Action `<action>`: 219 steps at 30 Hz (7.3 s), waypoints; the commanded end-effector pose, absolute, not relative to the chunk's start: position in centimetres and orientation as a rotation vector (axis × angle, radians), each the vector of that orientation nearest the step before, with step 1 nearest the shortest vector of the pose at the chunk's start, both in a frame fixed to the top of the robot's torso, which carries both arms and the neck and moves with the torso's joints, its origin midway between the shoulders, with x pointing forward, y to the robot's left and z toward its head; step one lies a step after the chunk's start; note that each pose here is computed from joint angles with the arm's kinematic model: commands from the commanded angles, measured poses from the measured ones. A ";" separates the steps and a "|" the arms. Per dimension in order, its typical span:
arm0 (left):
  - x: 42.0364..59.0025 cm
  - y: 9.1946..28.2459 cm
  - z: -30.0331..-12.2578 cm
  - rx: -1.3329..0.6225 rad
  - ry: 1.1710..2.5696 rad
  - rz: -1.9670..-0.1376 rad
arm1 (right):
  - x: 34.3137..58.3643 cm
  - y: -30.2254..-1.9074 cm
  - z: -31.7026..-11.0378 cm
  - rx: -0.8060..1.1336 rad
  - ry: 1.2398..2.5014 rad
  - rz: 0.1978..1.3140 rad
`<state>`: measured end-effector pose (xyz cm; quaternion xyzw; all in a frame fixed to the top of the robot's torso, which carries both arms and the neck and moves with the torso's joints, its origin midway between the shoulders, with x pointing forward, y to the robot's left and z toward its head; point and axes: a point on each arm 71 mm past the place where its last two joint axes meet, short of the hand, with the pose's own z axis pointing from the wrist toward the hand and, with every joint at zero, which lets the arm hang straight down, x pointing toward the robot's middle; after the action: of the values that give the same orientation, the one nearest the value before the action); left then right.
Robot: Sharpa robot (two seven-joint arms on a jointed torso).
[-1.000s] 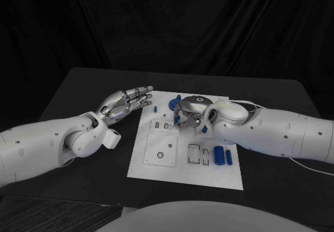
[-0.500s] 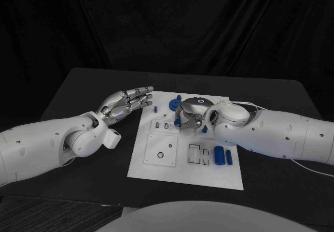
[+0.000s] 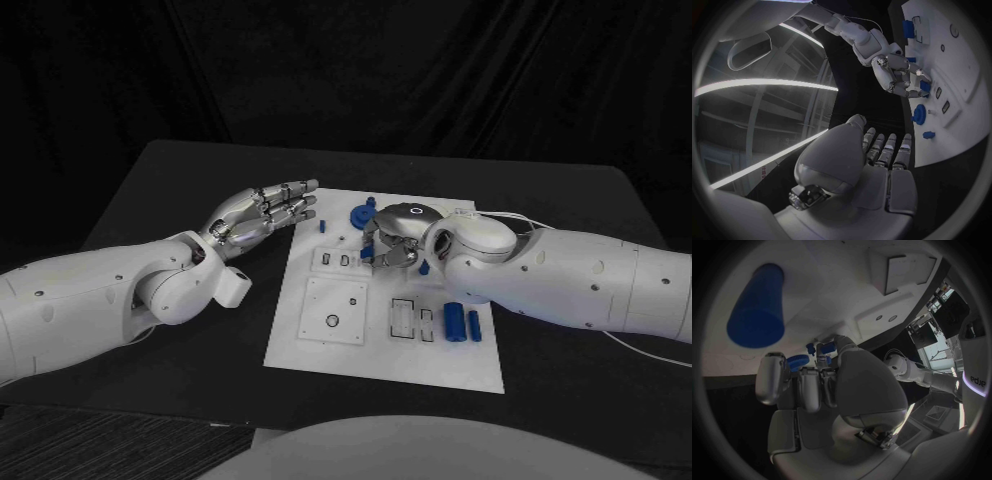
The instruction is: Assemble the parts on the task board
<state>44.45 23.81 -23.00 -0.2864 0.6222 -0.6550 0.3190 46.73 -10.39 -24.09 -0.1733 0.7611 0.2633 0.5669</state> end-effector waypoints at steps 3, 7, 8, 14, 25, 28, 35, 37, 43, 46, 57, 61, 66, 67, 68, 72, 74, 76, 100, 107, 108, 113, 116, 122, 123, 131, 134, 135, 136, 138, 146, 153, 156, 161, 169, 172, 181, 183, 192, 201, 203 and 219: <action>44.4 23.7 -23.0 -0.749 1.634 -1.742 | 46.6 -10.6 -24.3 -0.396 1.780 0.617; 44.4 23.7 -23.0 -0.750 1.635 -1.741 | 46.5 -10.7 -24.1 -0.391 1.766 0.628; 44.4 23.7 -23.0 -0.751 1.636 -1.741 | 46.5 -10.7 -24.0 -0.392 1.763 0.628; 44.4 23.7 -23.0 -0.752 1.638 -1.740 | 46.3 -10.6 -22.8 -0.455 1.749 0.581; 44.4 23.6 -23.1 -0.754 1.648 -1.737 | 46.6 -10.5 -19.7 -0.611 1.803 0.372; 44.4 23.5 -23.1 -0.754 1.650 -1.739 | 46.7 -10.4 -19.3 -0.662 1.801 0.306; 44.5 23.3 -23.2 -0.753 1.658 -1.744 | 46.5 -9.6 -18.9 -0.789 1.753 0.171; 44.5 23.3 -23.2 -0.752 1.656 -1.744 | 46.5 -9.5 -18.9 -0.803 1.746 0.158; 44.5 23.3 -23.2 -0.602 1.645 -1.671 | 46.5 -9.2 -18.7 -0.817 1.718 0.158; 44.3 23.3 -23.2 -0.460 1.635 -1.601 | 46.5 -9.1 -18.5 -0.808 1.691 0.184; 44.1 23.0 -23.4 -0.323 1.650 -1.533 | 46.3 -8.4 -18.4 -0.804 1.653 0.239; 44.0 22.9 -23.5 -0.314 1.657 -1.532 | 46.2 -8.0 -18.8 -0.806 1.660 0.239; 44.0 23.0 -23.5 -0.313 1.661 -1.529 | 46.0 -7.5 -19.3 -0.821 1.671 0.225; 44.0 23.0 -23.5 -0.313 1.661 -1.528 | 46.0 -7.4 -19.3 -0.827 1.670 0.220; 44.0 23.0 -23.5 -0.313 1.661 -1.527 | 46.0 -7.3 -19.4 -0.835 1.668 0.213; 44.0 23.2 -23.5 -0.315 1.664 -1.523 | 45.8 -6.7 -19.7 -0.860 1.666 0.188; 44.0 23.2 -23.6 -0.316 1.666 -1.521 | 45.7 -6.5 -19.9 -0.868 1.669 0.177; 44.0 23.3 -23.6 -0.317 1.667 -1.519 | 45.6 -6.3 -20.0 -0.873 1.672 0.171; 44.1 24.5 -23.5 -0.420 1.652 -1.506 | 45.2 -5.2 -21.1 -0.917 1.673 0.137; 44.1 24.6 -23.6 -0.425 1.653 -1.503 | 45.0 -5.0 -21.2 -0.926 1.672 0.140; 44.1 24.6 -23.6 -0.426 1.653 -1.503 | 45.0 -4.9 -21.2 -0.926 1.672 0.141; 44.1 24.6 -23.6 -0.427 1.655 -1.500 | 45.0 -4.8 -21.2 -0.927 1.668 0.150; 44.1 24.6 -23.6 -0.428 1.656 -1.501 | 45.0 -4.8 -21.2 -0.929 1.667 0.154; 44.2 24.6 -23.6 -0.428 1.659 -1.502 | 44.9 -4.7 -21.2 -0.935 1.666 0.163; 44.2 24.5 -23.6 -0.428 1.660 -1.502 | 44.9 -4.7 -21.2 -0.936 1.666 0.164; 44.2 24.5 -23.7 -0.428 1.665 -1.503 | 44.9 -4.6 -21.3 -0.942 1.668 0.170; 44.2 24.4 -23.7 -0.429 1.667 -1.503 | 44.9 -4.6 -21.3 -0.943 1.668 0.172; 44.2 24.4 -23.7 -0.429 1.668 -1.503 | 44.9 -4.6 -21.3 -0.943 1.667 0.173; 44.2 24.4 -23.7 -0.429 1.668 -1.503 | 44.9 -4.6 -21.3 -0.943 1.667 0.173; 44.2 24.4 -23.7 -0.429 1.669 -1.503 | 44.9 -4.6 -21.3 -0.943 1.667 0.174; 44.3 24.4 -23.8 -0.429 1.672 -1.503 | 44.9 -4.6 -21.3 -0.942 1.665 0.178; 44.3 24.4 -23.8 -0.430 1.674 -1.502 | 44.9 -4.6 -21.2 -0.938 1.660 0.182; 44.3 24.4 -23.8 -0.430 1.675 -1.502 | 44.9 -4.6 -21.2 -0.937 1.659 0.184; 44.3 24.3 -23.8 -0.430 1.677 -1.503 | 44.9 -4.6 -21.2 -0.935 1.658 0.184; 44.3 24.3 -23.8 -0.430 1.679 -1.504 | 44.9 -4.6 -21.2 -0.933 1.656 0.184; 44.3 24.3 -23.8 -0.430 1.681 -1.505 | 44.9 -4.6 -21.2 -0.931 1.655 0.184; 44.4 24.2 -23.9 -0.431 1.684 -1.506 | 44.9 -4.6 -21.2 -0.928 1.655 0.182; 44.4 24.2 -23.9 -0.431 1.685 -1.506 | 44.9 -4.6 -21.2 -0.927 1.654 0.181; 44.4 24.2 -23.9 -0.431 1.687 -1.507 | 44.9 -4.6 -21.1 -0.915 1.649 0.177; 44.4 24.2 -24.0 -0.431 1.689 -1.508 | 44.9 -4.6 -21.1 -0.908 1.648 0.170; 44.4 24.2 -24.0 -0.431 1.690 -1.509 | 44.9 -4.7 -21.0 -0.906 1.648 0.167; 44.4 24.1 -24.0 -0.433 1.695 -1.510 | 44.9 -4.6 -21.0 -0.900 1.646 0.164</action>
<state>44.45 24.33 -24.03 -0.1706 0.6736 -0.5909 0.4099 44.98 -4.77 -21.11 -0.3908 0.7121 0.0721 0.5788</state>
